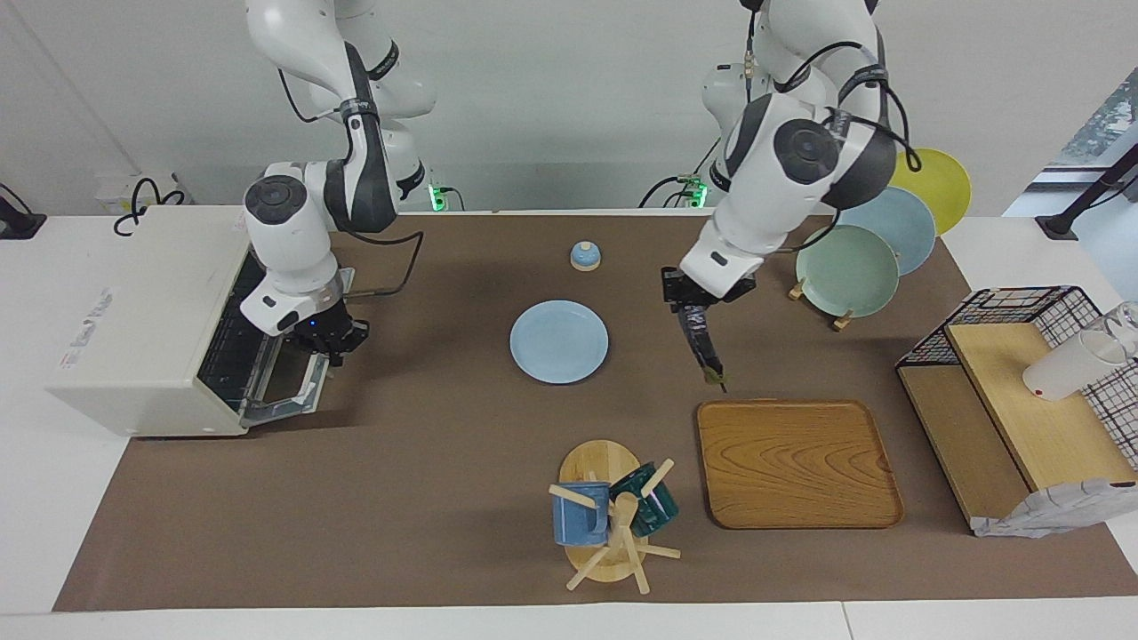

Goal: Put eggplant into oven
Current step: 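Carry the eggplant toward the plate while the right gripper opens the oven door, then pass the eggplant from the left gripper to the right gripper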

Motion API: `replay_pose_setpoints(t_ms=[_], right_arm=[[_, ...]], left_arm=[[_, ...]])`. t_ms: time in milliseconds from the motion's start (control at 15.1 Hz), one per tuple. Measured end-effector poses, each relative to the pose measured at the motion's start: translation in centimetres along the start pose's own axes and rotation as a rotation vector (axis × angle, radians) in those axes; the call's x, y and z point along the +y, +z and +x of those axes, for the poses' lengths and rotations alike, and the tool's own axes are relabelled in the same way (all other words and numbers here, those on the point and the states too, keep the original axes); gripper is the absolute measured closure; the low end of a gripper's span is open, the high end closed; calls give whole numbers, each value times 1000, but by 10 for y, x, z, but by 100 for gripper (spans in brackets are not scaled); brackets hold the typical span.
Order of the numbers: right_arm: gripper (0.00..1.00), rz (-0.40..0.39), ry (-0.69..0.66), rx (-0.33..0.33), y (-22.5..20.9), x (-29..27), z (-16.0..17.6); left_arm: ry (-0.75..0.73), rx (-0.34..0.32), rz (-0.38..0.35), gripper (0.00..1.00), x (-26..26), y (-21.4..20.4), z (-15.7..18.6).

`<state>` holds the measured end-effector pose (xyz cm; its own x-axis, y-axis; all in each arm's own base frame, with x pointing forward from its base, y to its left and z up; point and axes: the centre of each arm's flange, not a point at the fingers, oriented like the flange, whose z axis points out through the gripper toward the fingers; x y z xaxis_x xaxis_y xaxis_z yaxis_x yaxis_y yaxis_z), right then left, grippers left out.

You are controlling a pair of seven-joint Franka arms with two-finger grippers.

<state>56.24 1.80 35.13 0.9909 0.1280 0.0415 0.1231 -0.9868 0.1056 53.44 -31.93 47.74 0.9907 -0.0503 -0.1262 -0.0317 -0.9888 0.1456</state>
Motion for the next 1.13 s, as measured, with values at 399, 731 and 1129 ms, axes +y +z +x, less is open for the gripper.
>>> replay_pose_setpoints(t_ms=[399, 731, 1129], right_arm=[[99, 62, 57, 14, 40, -5, 6], [99, 70, 18, 58, 14, -50, 28], [96, 82, 38, 64, -76, -137, 56]], left_arm=[[-5, 70, -28, 57, 85, 99, -56], [-10, 58, -19, 57, 111, 165, -64], [-12, 49, -11, 50, 109, 171, -64]])
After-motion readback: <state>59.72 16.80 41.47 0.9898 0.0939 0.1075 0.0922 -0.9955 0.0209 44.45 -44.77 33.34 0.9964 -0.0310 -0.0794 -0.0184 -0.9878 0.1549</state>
